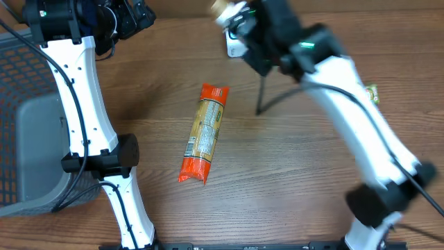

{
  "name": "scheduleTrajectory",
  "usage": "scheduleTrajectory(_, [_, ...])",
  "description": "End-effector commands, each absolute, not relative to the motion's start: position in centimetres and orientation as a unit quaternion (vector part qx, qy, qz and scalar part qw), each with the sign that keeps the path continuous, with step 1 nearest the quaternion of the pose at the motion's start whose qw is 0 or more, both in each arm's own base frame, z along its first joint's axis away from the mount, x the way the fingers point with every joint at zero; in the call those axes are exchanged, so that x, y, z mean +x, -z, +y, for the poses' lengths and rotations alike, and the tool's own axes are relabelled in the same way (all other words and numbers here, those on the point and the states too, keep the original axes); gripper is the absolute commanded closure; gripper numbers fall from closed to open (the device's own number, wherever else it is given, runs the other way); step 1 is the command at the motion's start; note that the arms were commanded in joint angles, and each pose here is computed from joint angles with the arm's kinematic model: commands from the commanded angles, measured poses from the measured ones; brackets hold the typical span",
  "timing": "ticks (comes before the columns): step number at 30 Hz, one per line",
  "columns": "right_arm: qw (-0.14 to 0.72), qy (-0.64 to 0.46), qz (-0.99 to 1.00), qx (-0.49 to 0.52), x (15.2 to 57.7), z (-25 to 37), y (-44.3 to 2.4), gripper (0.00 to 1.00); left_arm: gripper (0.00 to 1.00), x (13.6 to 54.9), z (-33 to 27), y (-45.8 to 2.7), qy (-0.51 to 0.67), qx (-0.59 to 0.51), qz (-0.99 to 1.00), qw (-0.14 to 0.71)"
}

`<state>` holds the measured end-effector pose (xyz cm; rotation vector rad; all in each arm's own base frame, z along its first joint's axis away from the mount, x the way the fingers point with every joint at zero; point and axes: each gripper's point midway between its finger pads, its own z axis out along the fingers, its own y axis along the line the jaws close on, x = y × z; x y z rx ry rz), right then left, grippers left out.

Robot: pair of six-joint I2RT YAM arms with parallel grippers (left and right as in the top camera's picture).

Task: Scan the item barcode
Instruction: 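Carry the tube right and release it beside the packets, then reach the right gripper to the orange spaghetti pack and grasp it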

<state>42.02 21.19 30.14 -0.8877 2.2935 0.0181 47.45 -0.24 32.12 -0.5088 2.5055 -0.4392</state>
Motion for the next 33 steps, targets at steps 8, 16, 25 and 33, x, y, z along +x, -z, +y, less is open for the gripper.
scheduleTrajectory(8, [0.149,-0.055,0.902,0.401,37.3,-1.2,-26.8,0.96,0.00,47.4,-0.6,-32.4,0.168,-0.189,0.928,0.272])
scheduleTrajectory(16, [0.052,-0.023,0.772,0.633,35.4,-5.9,-15.5,0.96,0.00,47.4,-0.7,-32.4,0.168,-0.188,0.929,0.272])
scheduleTrajectory(25, [0.067,-0.033,0.767,0.638,36.1,-6.0,-8.1,0.91,0.00,47.4,-0.6,-32.4,0.168,-0.190,0.928,0.272])
scheduleTrajectory(33, [0.097,-0.079,0.869,0.478,38.5,-4.7,-8.9,0.55,0.00,47.4,-0.6,-32.4,0.168,-0.189,0.928,0.272])
